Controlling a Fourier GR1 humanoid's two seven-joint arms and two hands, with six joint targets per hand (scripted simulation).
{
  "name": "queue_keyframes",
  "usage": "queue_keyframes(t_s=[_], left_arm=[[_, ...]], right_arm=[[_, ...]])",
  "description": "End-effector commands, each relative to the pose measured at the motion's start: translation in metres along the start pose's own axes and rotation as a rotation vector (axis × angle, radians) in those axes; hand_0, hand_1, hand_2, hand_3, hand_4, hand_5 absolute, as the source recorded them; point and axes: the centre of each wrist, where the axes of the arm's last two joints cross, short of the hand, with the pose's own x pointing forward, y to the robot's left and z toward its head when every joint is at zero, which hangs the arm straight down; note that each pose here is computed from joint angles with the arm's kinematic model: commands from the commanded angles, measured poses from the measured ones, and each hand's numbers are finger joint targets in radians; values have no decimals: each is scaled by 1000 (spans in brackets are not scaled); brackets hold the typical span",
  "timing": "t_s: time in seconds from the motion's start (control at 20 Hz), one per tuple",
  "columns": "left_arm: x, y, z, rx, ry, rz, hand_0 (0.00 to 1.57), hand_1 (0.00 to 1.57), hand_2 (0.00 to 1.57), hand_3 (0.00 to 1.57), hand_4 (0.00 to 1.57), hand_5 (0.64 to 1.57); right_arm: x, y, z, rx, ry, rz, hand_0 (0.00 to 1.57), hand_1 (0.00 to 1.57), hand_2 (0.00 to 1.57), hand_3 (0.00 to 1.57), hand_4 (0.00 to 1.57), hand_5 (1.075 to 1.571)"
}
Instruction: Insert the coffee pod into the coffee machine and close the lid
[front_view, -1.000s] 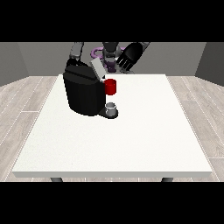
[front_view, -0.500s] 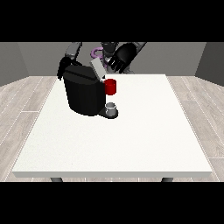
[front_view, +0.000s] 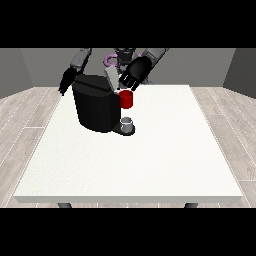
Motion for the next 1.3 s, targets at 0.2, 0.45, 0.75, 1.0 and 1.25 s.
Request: queue_keyframes(t_s=[0.2, 0.45, 0.75, 1.0, 1.25], left_arm=[[7, 5, -3, -19, -15, -17, 1243, 1243, 1284, 1230, 423, 1571], [-15, -3, 1, 2, -17, 4, 1192, 1192, 1248, 1202, 420, 1571], [-9, -3, 0, 2, -25, -20, 1216, 1216, 1259, 1200, 417, 1571], [25, 24, -3, 49, -53, -46, 1207, 1207, 1244, 1206, 356, 1571], [14, 9, -7, 67, -36, -33, 1189, 1189, 1207, 1172, 362, 1571]], right_arm=[[9, -7, -11, -26, 23, 0, 0, 0, 0, 0, 0, 1571], [13, 7, 0, -10, -23, 4, 0, 0, 0, 0, 153, 1571], [8, -19, -9, -25, 4, -6, 0, 0, 0, 0, 169, 1571], [-10, -22, -9, -42, -21, -6, 0, 0, 0, 0, 0, 1571], [10, -13, -15, -26, -22, 3, 0, 0, 0, 0, 0, 1571]])
